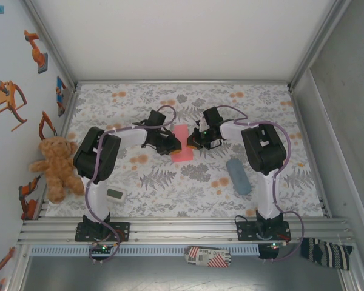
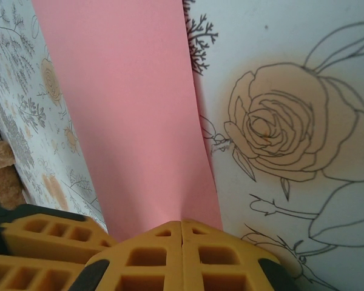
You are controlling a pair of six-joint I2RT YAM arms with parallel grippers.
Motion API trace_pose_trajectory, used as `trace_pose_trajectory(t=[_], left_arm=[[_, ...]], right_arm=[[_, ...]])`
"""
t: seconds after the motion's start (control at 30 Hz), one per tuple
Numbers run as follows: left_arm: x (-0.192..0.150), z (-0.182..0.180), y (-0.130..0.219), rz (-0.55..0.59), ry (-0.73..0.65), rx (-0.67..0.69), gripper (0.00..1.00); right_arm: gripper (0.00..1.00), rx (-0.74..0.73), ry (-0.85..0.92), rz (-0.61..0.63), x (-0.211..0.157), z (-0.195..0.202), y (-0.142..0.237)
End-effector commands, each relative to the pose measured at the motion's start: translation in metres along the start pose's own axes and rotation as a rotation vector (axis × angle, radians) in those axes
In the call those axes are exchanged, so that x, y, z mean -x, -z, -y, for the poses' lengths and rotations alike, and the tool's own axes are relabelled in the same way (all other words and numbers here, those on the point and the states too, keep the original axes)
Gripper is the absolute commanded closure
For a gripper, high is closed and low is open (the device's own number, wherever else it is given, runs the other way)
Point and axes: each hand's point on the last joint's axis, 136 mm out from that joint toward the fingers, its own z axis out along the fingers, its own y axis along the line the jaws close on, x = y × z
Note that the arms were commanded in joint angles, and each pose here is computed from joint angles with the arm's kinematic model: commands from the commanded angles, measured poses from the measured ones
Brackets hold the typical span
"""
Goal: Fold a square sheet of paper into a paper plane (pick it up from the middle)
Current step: First fold the square sheet of paper in half at the center of the table.
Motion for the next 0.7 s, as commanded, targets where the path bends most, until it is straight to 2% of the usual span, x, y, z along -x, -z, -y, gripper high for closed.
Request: trace_pose_trajectory(t=[0.0, 0.23, 0.4, 0.53, 0.67], left_arm=[[-0.017, -0.016, -0.004, -0.041, 0.046, 0.030, 0.81], [-0.057, -0.065, -0.004, -0.084, 0.093, 0.140, 0.81], [-0.081, -0.078, 0.013, -0.094, 0.097, 0.194, 0.81], [-0.085, -0.078, 0.032, -0.067, 0.071, 0.243, 0.81], [-0.066, -0.054, 0.046, 0.008, 0.024, 0.202, 0.81]], right_arm=[[1.00, -0.472, -0.250, -0.154, -0.072, 0.148, -0.020], [1.00, -0.476, -0.251, -0.154, -0.071, 0.150, -0.020], [1.00, -0.483, -0.253, -0.150, -0.072, 0.151, -0.018], [1.00, -0.485, -0.253, -0.149, -0.072, 0.151, -0.018], [1.00, -0.484, -0.251, -0.145, -0.071, 0.150, -0.018]])
